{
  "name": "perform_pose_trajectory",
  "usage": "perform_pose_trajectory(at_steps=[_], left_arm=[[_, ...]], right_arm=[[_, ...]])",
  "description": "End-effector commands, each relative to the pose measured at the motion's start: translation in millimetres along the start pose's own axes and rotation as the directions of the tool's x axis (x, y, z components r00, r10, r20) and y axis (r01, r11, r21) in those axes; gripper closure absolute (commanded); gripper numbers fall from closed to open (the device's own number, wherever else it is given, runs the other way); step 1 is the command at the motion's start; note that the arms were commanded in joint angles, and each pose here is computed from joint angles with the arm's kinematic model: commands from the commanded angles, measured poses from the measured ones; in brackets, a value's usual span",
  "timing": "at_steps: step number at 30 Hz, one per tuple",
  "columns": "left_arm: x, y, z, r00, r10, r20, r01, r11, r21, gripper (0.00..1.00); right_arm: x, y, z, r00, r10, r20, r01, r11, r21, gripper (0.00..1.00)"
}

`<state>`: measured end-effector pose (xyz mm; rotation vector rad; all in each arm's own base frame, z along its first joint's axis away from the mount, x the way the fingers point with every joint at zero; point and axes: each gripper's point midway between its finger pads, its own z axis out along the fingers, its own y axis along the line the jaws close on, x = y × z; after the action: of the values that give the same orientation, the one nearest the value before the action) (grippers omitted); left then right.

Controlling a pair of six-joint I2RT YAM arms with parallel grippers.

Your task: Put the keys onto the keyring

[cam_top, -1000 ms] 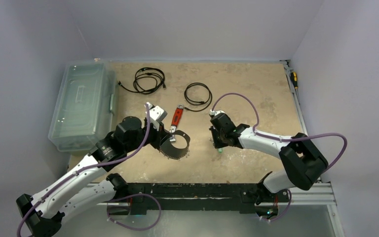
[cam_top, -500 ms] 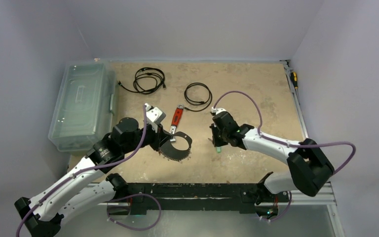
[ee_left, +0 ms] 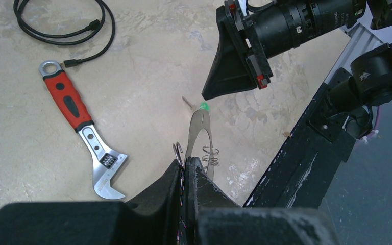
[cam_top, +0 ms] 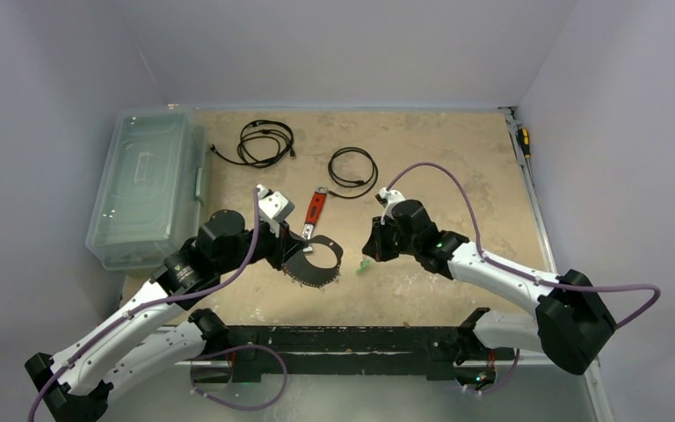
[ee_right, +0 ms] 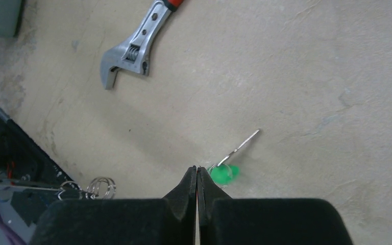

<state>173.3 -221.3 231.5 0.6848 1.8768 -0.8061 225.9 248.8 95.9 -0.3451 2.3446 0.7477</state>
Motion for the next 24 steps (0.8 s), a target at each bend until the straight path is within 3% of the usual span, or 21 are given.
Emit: perform_pose_trajectory(at_steps=[1, 5, 11, 18, 24], left_arm=[[-24, -8, -4, 0.996, 0.038, 0.084, -0.041, 0.999, 0.036, 1.00], [-23, -8, -4, 0.996, 0.040, 0.081, -0.043, 0.998, 0.038, 1.00], [-24, -9, -5, 0.996, 0.043, 0.083, -0.046, 0.998, 0.038, 1.00], [-23, -8, -4, 0.996, 0.044, 0.077, -0.047, 0.998, 0.037, 1.00], [-22, -8, -2, 0.996, 0.042, 0.072, -0.045, 0.998, 0.036, 1.00]], right_arm=[[-4, 32, -1, 1.000, 0.017, 0.023, -0.013, 0.985, -0.171, 1.00], [7, 34, 9, 0.999, 0.017, -0.028, -0.023, 0.979, -0.201, 1.00], [6, 15, 14, 1.000, 0.025, -0.018, -0.026, 0.995, -0.096, 0.98], [15, -10, 6, 0.997, 0.075, -0.030, -0.073, 0.995, 0.066, 0.55], [27, -10, -5, 0.997, 0.081, -0.022, -0.076, 0.986, 0.148, 0.33]])
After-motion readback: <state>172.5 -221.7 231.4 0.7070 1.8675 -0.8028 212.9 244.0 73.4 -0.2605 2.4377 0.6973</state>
